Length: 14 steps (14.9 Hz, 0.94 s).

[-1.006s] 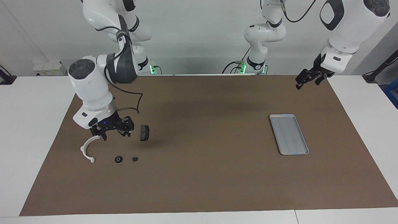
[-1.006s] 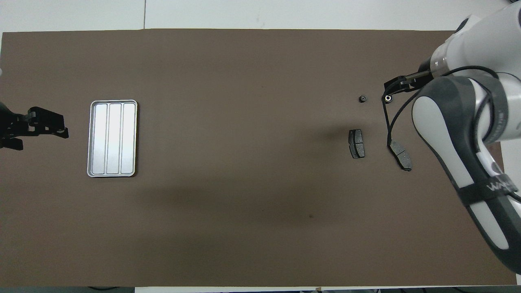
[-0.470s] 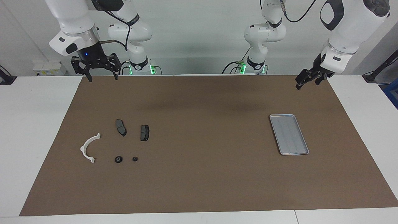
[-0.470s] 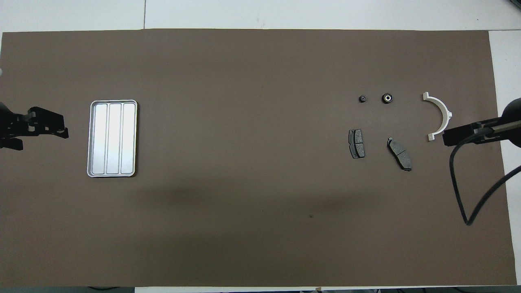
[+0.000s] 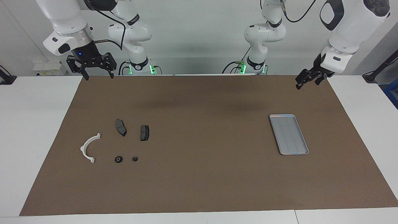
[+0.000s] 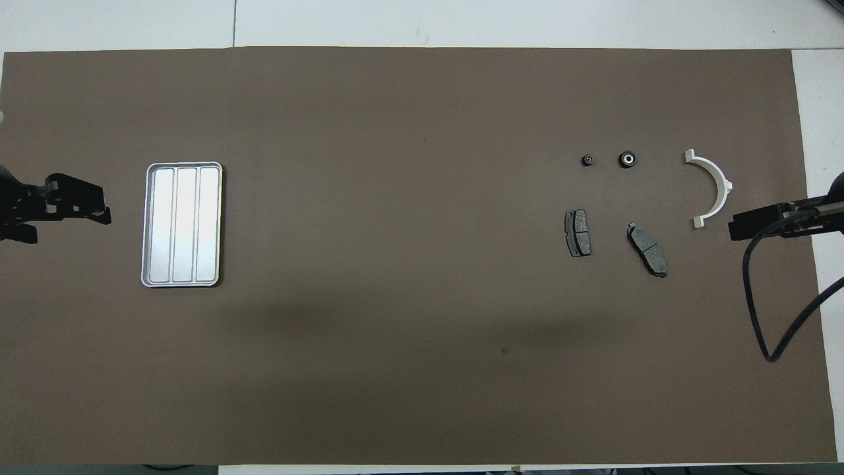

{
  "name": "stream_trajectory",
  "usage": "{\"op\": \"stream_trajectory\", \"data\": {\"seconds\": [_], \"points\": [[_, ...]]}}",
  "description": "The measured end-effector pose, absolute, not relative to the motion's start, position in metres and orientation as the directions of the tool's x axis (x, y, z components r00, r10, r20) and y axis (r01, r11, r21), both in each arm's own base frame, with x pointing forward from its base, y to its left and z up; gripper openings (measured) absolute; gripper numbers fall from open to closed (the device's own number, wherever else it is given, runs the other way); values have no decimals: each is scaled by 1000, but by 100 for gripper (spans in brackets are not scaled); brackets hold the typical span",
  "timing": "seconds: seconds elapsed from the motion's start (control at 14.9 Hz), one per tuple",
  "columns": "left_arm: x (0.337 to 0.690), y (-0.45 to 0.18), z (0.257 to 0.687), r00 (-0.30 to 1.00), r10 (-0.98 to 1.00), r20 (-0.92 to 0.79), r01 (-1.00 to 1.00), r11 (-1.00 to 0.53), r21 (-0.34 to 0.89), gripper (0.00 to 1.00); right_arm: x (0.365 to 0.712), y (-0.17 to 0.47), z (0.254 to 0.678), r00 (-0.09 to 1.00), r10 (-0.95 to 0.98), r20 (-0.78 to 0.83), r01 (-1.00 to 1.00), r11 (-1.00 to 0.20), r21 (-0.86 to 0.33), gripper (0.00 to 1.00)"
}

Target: Place bearing gear from tray to pile

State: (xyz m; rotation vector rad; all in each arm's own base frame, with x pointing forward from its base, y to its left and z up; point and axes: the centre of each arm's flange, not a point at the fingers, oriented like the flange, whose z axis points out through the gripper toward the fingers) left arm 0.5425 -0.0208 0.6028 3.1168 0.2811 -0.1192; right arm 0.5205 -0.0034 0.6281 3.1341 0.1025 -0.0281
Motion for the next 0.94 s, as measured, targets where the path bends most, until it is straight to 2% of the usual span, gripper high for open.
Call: {"op": "stream_trajectory", "data": {"seconds": [0.94], "points": [[542,-21,603,981,178,-77,179,-984,3,100,523,0,629,1000,7,-1,7,-1000,6,100]]}}
